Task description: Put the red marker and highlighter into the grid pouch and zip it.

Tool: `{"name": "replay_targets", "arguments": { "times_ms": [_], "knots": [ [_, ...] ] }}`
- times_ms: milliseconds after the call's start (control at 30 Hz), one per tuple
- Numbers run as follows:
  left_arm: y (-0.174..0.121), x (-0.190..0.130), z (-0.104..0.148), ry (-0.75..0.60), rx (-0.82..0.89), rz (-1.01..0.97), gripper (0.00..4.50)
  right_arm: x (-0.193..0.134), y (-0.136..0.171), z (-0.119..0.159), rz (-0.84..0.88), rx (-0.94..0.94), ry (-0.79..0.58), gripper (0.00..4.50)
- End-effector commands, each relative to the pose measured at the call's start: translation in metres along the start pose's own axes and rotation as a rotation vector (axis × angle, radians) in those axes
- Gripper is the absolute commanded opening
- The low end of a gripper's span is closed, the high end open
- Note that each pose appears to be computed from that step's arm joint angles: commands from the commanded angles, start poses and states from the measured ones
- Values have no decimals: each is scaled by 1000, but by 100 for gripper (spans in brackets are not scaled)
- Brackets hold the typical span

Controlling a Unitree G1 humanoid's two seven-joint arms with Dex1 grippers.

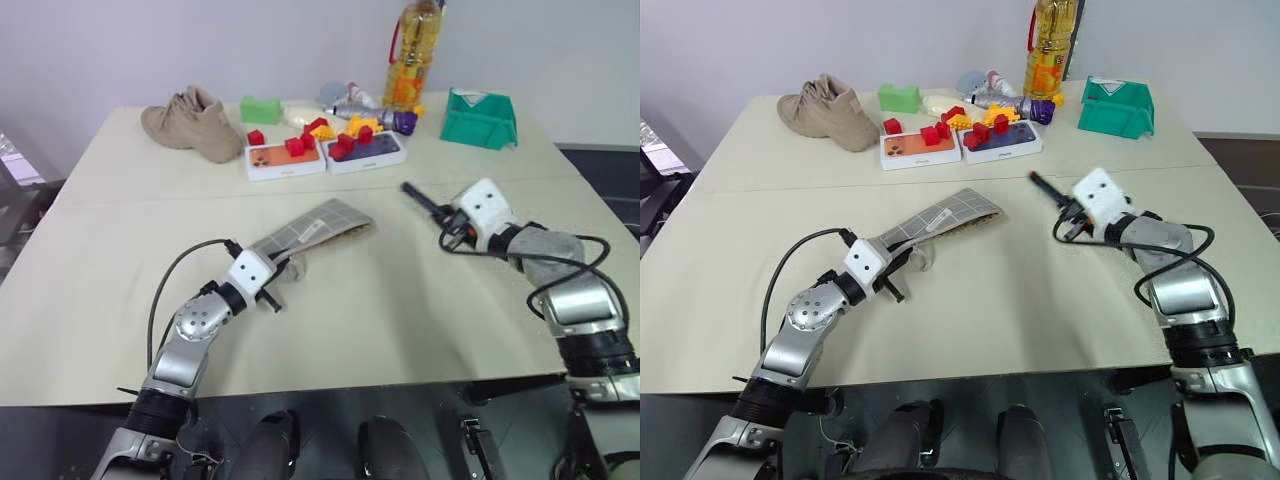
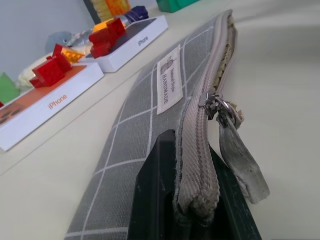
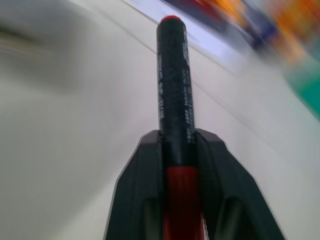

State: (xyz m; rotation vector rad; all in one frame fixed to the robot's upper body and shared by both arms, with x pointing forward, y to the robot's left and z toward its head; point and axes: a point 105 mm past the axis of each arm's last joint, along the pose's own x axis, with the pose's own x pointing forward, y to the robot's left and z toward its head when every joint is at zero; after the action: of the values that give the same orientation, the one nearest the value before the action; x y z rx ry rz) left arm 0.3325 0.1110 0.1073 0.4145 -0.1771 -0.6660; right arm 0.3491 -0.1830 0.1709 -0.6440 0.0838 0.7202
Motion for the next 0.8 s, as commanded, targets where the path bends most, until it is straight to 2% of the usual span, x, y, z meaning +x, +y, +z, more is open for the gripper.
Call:
{"name": "replay_targets", "arguments": {
  "times_ms": [33, 200, 467, 700, 800],
  "knots": [
    [8, -1, 11, -40, 15, 22, 0, -5, 25, 26, 168, -55, -88, 36],
    [5, 0, 15, -55, 16, 6, 0, 2, 37, 25, 212, -117, -49, 36],
    [-4, 1, 21, -76, 22, -40, 0, 11, 32, 9, 179, -161, 13, 36],
    [-13, 1, 23, -78, 35, -98, 0, 12, 32, 10, 191, -273, 36, 36],
    [-20, 2, 25, -79, 60, -146, 0, 16, 38, 22, 223, -362, 29, 36]
  ]
}}
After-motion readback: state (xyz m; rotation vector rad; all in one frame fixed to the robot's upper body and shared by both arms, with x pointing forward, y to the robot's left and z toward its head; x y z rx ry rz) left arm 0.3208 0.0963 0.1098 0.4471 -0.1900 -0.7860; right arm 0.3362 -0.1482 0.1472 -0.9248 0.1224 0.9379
